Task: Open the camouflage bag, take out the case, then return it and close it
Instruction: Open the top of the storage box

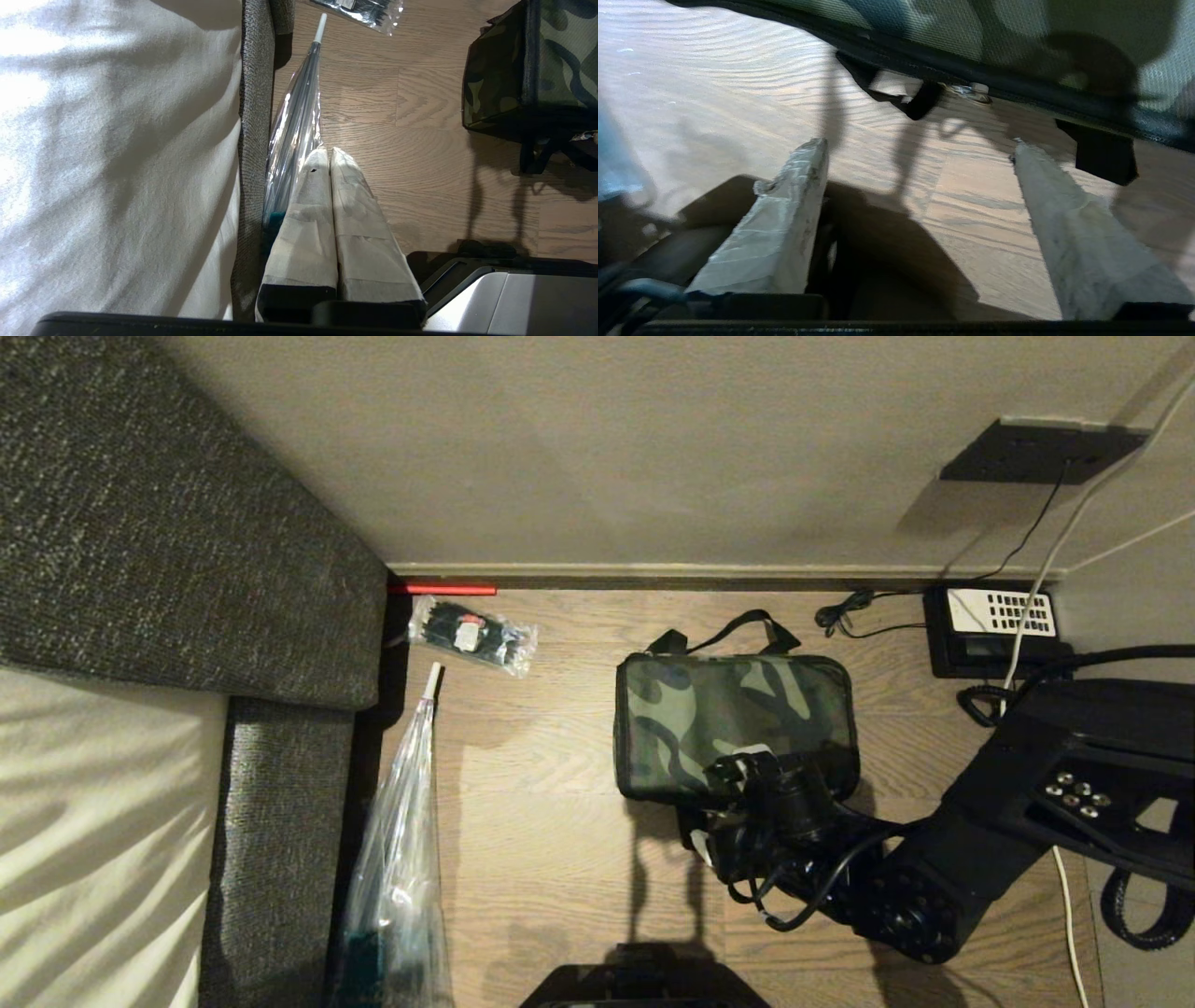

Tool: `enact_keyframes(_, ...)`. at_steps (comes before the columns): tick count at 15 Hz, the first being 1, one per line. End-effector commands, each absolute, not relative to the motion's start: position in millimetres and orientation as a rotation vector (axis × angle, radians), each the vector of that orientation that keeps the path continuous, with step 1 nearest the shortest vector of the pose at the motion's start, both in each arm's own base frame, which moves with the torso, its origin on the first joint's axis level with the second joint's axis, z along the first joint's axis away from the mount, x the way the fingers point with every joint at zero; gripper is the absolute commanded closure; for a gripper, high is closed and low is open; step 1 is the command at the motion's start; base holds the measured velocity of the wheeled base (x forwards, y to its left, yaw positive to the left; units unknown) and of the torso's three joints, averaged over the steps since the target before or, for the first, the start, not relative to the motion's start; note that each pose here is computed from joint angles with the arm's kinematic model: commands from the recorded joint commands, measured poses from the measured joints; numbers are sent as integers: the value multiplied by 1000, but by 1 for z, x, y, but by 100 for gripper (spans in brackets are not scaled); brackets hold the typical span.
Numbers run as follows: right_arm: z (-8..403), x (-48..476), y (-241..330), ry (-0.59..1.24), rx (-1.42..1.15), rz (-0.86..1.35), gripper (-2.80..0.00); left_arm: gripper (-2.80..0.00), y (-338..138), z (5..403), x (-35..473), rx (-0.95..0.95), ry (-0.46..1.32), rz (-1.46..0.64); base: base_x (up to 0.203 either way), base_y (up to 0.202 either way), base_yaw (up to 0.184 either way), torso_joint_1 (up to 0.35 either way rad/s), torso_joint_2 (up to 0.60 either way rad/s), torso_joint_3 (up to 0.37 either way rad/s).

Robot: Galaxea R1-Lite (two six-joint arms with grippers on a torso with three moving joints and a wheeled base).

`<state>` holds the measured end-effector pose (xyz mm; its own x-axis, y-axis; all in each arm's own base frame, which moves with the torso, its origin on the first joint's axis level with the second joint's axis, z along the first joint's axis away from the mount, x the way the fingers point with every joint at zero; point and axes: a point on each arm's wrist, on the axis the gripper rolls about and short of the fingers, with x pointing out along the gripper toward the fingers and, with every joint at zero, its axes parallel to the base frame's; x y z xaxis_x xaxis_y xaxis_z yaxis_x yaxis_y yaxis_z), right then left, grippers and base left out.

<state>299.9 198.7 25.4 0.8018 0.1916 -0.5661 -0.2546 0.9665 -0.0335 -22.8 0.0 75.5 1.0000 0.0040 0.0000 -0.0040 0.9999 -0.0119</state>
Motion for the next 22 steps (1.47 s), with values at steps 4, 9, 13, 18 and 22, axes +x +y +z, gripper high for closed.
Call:
enact_keyframes(4, 5, 310, 200, 579, -97, 176, -280, 0, 0, 75, -23, -12, 0, 5, 0, 0, 0, 0, 0, 0)
enact_keyframes(9, -1, 321, 207, 549, -21, 154, -280, 0, 0, 75, -23, -12, 0, 5, 0, 0, 0, 0, 0, 0)
enact_keyframes(13, -10, 323, 208, 542, 12, 129, -280, 0, 0, 75, -23, -12, 0, 5, 0, 0, 0, 0, 0, 0)
enact_keyframes(18, -3, 332, 214, 432, 65, 151, -280, 0, 0, 75, -23, -12, 0, 5, 0, 0, 0, 0, 0, 0)
enact_keyframes(22, -3, 333, 214, 415, 71, 143, -280, 0, 0, 75, -23, -12, 0, 5, 0, 0, 0, 0, 0, 0)
